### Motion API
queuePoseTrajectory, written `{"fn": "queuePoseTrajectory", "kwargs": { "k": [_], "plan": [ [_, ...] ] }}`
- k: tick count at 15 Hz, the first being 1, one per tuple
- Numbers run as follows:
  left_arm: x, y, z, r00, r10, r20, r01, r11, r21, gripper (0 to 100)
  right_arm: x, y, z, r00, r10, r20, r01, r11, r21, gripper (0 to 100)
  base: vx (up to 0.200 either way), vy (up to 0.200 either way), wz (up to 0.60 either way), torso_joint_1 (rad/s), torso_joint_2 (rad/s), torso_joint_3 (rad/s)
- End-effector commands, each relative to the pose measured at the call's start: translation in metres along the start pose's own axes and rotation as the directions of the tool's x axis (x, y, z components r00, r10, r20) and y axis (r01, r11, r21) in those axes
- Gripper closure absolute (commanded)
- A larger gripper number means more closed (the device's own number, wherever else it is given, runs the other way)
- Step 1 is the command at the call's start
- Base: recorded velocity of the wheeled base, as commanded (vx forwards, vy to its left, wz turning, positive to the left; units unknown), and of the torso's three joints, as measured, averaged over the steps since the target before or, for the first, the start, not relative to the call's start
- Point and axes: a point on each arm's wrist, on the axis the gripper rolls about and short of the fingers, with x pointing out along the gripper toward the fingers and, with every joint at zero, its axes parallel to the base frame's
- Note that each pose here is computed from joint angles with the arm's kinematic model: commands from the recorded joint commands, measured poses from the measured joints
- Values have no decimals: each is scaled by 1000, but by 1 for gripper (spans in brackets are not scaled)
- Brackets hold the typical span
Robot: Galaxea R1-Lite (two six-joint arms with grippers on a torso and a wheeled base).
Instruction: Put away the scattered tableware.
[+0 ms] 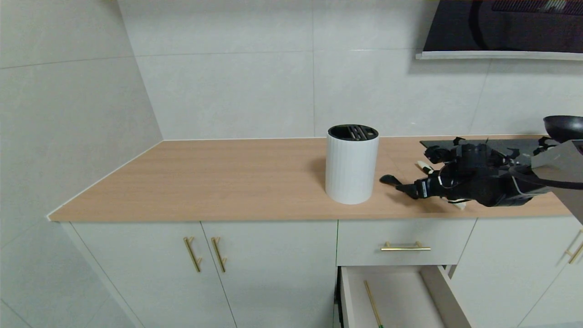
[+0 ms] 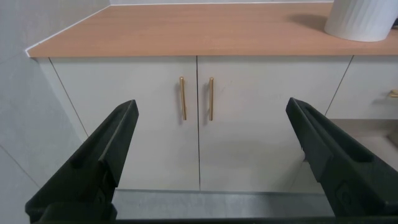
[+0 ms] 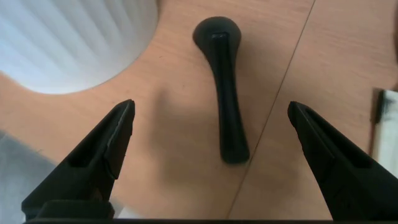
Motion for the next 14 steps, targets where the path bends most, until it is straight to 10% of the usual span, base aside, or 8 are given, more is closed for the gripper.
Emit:
{"fn": "queuePoseTrajectory", "kwargs": {
  "k": [1,14],
  "plan": [
    [0,0,0,1000,1,0,-1,1000,-1,0,12,1,-13,1000,8,-25,-8,1000,8,0,0,0,0,0,0,0],
    [0,0,0,1000,1,0,-1,1000,-1,0,31,-6,-22,999,-28,-25,29,998,50,0,0,0,0,0,0,0]
  ]
}}
